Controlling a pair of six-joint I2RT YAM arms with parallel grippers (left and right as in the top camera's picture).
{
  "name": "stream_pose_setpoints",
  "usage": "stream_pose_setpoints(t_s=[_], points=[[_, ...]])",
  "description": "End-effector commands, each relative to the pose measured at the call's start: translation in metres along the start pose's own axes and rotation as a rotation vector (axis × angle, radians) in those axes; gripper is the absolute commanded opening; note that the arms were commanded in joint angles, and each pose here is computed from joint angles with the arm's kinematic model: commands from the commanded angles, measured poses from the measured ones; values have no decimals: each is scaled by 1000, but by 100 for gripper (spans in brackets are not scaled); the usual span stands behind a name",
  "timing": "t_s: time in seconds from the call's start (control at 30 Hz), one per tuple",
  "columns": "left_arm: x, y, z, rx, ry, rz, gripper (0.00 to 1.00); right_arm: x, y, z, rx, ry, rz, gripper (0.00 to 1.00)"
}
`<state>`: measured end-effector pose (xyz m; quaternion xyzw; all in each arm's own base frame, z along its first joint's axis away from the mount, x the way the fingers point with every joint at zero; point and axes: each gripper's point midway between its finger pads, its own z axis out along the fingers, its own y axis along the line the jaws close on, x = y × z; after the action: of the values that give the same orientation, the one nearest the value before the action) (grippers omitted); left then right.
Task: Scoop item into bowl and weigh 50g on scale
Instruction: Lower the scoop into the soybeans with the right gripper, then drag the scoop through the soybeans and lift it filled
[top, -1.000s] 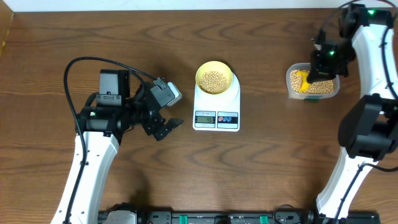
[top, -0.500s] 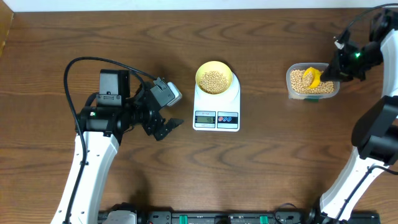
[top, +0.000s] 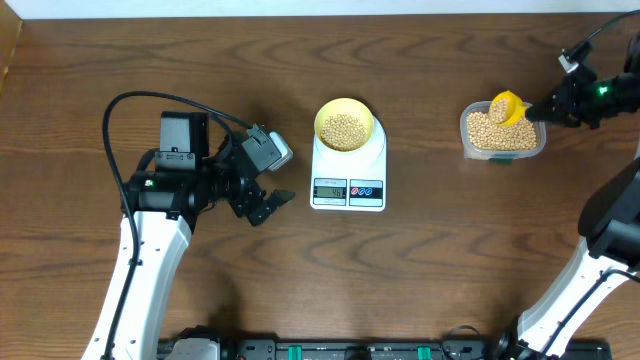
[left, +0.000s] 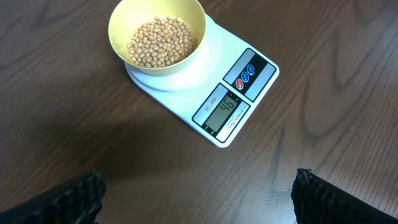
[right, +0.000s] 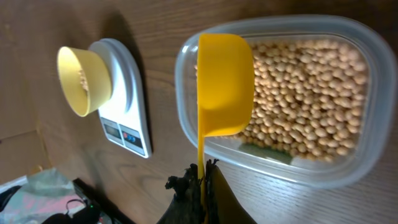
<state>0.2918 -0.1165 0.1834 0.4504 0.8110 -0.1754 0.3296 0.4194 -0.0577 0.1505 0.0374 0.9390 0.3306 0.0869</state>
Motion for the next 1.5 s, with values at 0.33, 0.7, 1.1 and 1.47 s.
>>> stream_pose_setpoints(t_s=[0.33,0.7,1.1,1.47], points=[[2,2,1,-3,7,9,98,7,7,17,68,75,-18,1],[2,2,1,-3,7,10,98,9,24,9,264,100,-73,2],[2,2,1,-3,7,9,98,10,29,7,243,91,-51,1],[2,2,1,-3,7,9,98,5,45,-8,11,15,-68,1]])
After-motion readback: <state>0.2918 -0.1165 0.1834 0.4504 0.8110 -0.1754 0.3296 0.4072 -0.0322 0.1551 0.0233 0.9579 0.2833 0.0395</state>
